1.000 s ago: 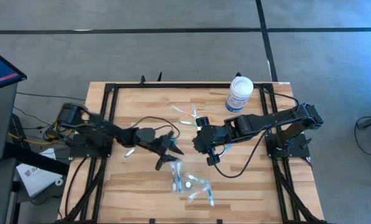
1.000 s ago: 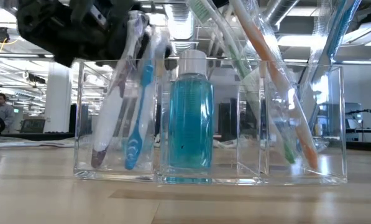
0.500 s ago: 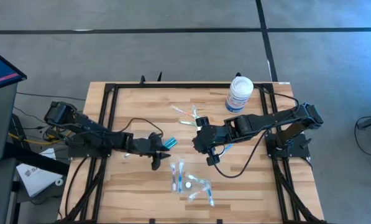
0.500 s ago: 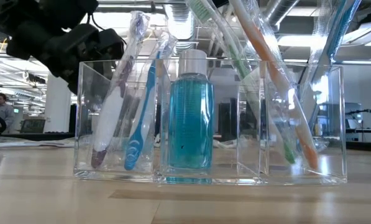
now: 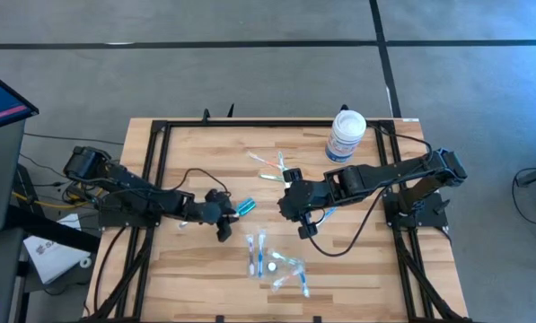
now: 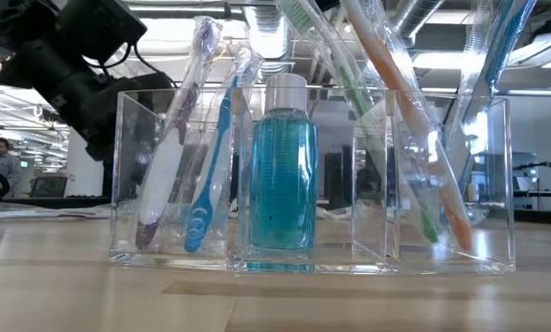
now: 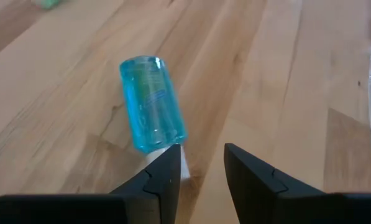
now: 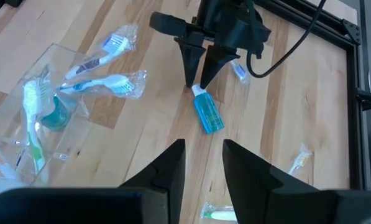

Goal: Pick & Place toothbrushing station
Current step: Put the blue mouthwash bottle into the transparent organizer

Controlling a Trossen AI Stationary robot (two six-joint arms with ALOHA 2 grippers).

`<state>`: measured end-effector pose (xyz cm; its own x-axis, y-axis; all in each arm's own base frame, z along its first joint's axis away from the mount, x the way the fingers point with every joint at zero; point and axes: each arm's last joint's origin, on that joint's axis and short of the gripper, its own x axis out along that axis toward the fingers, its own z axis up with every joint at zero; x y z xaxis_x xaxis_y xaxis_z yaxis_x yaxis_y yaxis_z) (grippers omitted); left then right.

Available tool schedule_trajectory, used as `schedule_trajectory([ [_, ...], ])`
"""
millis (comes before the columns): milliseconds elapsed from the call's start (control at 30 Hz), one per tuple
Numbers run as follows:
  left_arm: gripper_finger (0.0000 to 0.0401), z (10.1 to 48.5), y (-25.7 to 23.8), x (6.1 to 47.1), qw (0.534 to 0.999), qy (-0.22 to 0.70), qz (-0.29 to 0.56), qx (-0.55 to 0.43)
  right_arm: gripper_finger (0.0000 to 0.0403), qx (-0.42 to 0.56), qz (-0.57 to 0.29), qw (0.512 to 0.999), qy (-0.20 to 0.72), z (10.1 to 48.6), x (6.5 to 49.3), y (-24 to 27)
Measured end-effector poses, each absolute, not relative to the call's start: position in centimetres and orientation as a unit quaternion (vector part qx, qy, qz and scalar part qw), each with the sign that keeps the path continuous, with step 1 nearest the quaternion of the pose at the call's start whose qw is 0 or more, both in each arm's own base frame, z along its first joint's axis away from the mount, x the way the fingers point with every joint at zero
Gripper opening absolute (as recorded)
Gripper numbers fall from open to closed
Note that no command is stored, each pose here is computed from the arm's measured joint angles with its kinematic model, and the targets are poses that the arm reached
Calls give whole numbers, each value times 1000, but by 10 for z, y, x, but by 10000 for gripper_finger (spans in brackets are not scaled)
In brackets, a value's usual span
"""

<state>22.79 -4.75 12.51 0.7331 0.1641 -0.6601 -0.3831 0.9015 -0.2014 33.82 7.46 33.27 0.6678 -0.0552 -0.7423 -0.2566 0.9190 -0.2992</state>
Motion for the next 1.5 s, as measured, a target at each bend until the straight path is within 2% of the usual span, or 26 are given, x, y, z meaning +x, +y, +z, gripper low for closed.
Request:
schedule_trajectory([
  [567, 175, 123, -46, 225, 910, 342, 176, -158, 98, -191, 55, 892, 405, 333, 338, 74],
  [900, 176, 120, -45, 223, 903, 350, 187, -162, 98, -190, 55, 893, 405, 333, 338, 74],
  [1167, 176, 104, -45, 226, 891, 373, 204, -158, 98, -190, 55, 893, 404, 333, 338, 74],
  [1500, 173, 96, -49, 229, 897, 361, 221, -128, 98, -190, 54, 893, 404, 333, 338, 74],
])
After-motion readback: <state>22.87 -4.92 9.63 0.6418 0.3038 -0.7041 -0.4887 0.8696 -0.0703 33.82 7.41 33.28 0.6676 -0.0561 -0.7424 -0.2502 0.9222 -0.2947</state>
